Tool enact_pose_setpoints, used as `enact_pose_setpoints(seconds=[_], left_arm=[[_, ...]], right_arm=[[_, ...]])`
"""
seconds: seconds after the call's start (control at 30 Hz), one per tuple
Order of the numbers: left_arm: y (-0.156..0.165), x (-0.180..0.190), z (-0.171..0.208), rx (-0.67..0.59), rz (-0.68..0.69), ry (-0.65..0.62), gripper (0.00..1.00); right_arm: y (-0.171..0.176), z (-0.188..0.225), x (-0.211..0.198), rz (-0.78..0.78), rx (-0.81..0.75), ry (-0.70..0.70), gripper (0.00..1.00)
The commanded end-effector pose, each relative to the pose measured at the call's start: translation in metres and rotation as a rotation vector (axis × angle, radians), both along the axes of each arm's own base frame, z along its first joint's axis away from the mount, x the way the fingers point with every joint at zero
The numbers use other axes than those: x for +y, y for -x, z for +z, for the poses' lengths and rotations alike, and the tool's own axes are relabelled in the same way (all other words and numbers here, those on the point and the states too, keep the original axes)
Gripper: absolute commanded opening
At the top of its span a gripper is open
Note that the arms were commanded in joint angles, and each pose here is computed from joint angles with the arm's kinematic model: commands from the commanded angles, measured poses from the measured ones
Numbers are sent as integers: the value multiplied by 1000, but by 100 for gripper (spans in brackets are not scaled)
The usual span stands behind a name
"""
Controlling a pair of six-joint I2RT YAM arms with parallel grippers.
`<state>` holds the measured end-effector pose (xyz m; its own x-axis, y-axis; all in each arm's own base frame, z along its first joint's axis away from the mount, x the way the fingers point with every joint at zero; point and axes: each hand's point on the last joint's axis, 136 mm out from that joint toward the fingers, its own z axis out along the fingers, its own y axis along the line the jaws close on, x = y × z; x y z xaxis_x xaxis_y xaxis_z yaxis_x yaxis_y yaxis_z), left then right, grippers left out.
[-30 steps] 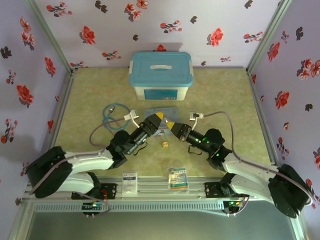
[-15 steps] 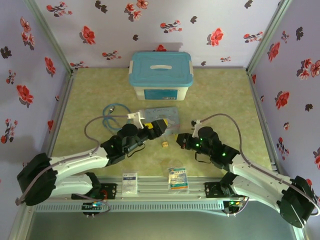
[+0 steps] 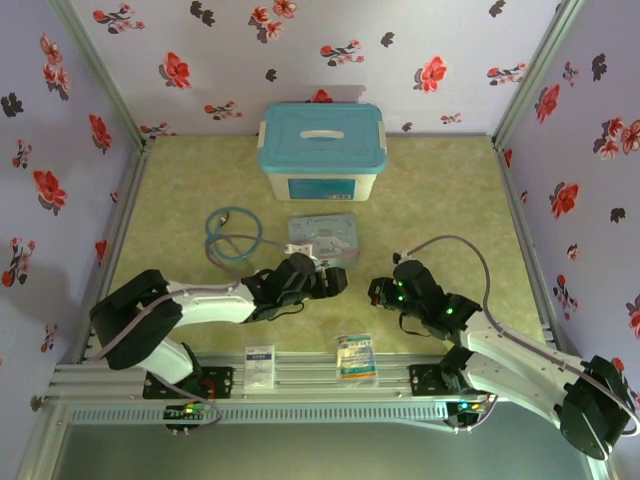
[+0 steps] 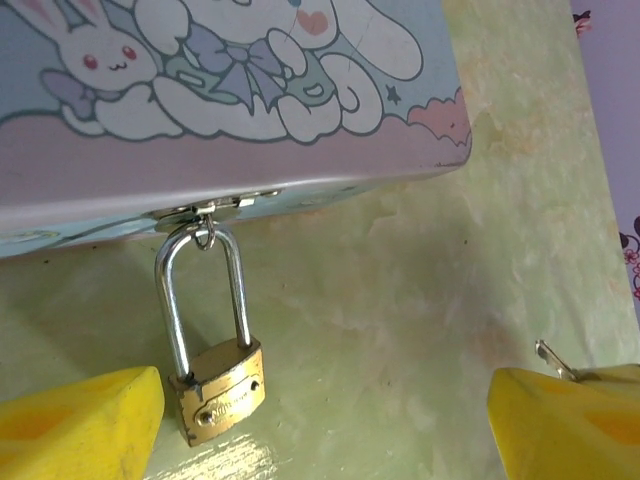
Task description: Unlock the padlock with the key
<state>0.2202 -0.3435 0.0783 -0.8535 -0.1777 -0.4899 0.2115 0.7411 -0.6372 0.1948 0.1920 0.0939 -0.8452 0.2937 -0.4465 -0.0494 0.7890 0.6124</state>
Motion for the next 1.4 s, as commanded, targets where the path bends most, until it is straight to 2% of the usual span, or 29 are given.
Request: enact_pose_setpoints(seconds=[0.0, 0.2, 0.33, 0.53, 0.73, 0.87, 1.1, 1.17, 1.2, 1.37], left_arm=[[-7, 4, -14, -10, 10, -81, 84], [-10, -4, -25, -9, -8, -128, 81], [-13, 2, -34, -16, 14, -164, 64], [-11, 4, -51, 3, 26, -183, 48], [-10, 4, -56, 6, 33, -172, 37], [-11, 1, -54, 0, 37, -142, 32], [-13, -8, -46, 1, 74, -6, 22], [-13, -8, -44, 1, 84, 21, 16], [-13, -8, -43, -3, 85, 27, 15], [-12, -7, -50, 11, 91, 16, 22]], right_arm=[[-2, -3, -6, -29, -8, 6, 0], [-3, 0, -12, -35, -25, 38, 0], [-4, 1, -12, -39, -34, 34, 0], [-6, -2, -9, -38, -29, 26, 0], [-6, -8, -6, -33, -19, 11, 0], [-5, -13, -3, -33, -12, -18, 0], [-3, -22, 8, -24, 30, -75, 0], [-3, -25, 10, -20, 40, -81, 0], [-3, -25, 11, -17, 41, -82, 0], [-4, -27, 13, -14, 49, -81, 0]])
